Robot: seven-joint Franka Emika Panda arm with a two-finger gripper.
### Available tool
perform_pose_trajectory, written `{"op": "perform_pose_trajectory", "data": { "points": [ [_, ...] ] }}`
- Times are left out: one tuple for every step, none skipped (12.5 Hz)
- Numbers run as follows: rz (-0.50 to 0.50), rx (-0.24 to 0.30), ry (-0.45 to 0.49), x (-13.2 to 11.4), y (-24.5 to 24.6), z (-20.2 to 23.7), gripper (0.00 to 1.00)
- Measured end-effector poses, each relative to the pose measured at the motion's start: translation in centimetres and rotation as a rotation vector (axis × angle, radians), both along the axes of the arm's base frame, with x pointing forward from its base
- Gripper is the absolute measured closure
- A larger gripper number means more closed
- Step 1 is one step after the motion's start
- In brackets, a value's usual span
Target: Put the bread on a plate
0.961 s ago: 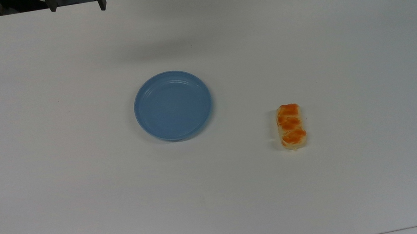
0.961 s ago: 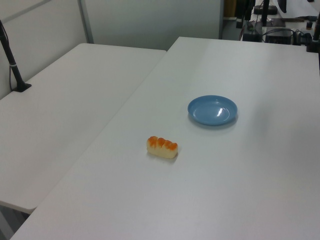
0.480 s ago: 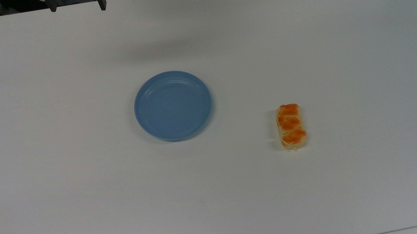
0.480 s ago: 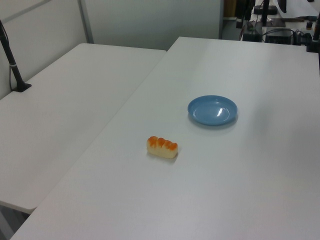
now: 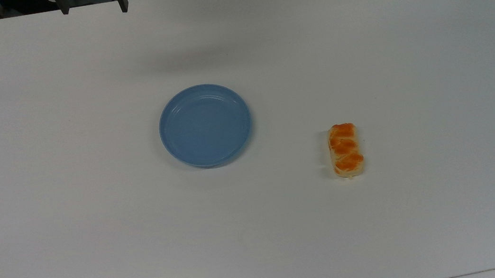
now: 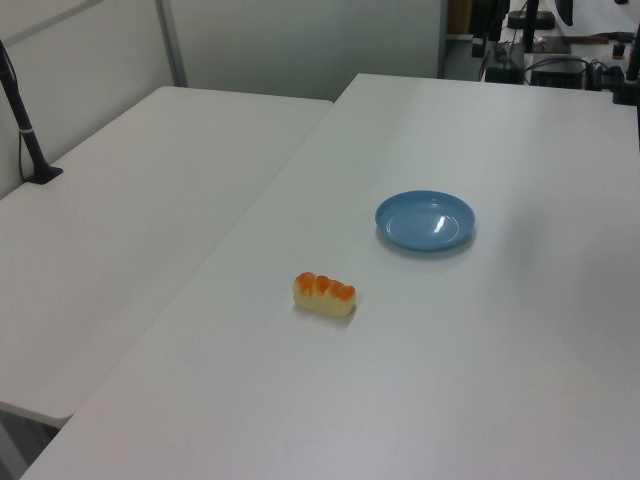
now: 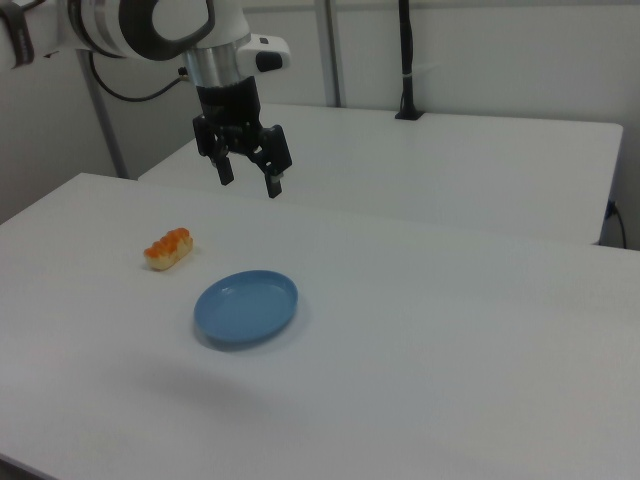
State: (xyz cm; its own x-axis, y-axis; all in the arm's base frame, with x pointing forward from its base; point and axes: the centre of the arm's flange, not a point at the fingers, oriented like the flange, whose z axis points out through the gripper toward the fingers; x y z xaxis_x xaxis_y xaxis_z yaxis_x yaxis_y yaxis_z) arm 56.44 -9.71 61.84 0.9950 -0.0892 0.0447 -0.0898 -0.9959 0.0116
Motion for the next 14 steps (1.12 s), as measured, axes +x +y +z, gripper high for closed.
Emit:
{"op": "perform_pose_trajectory", "data": {
  "points": [
    [0.001, 0.001, 0.001, 0.0, 0.1, 0.0, 0.0],
    [0.007, 0.002, 0.005, 0.1, 0.4, -0.1, 0.0],
    [0.017, 0.005, 0.014, 0.2, 1.0, -0.5, 0.0],
    [0.027, 0.007, 0.023, 0.5, 1.5, -0.9, 0.0],
    [0.042, 0.008, 0.036, 0.8, 2.3, -1.7, 0.0],
    [0.065, 0.014, 0.063, 1.6, 3.7, -3.2, 0.0],
    [0.076, 0.033, 0.076, 2.2, 4.5, -4.3, 0.0],
    [0.084, 0.057, 0.077, 2.9, 5.3, -5.3, 0.0],
    [0.089, 0.073, 0.067, 3.6, 5.9, -6.0, 0.0],
    [0.089, 0.086, 0.047, 4.3, 6.7, -6.5, 0.0],
    [0.081, 0.088, 0.027, 4.7, 7.2, -6.5, 0.0],
    [0.069, 0.089, 0.003, 5.1, 8.2, -6.4, 0.0],
    [0.057, 0.09, -0.016, 5.5, 9.5, -6.5, 0.0],
    [0.052, 0.091, -0.024, 6.0, 11.2, -7.0, 0.0]
  ]
}}
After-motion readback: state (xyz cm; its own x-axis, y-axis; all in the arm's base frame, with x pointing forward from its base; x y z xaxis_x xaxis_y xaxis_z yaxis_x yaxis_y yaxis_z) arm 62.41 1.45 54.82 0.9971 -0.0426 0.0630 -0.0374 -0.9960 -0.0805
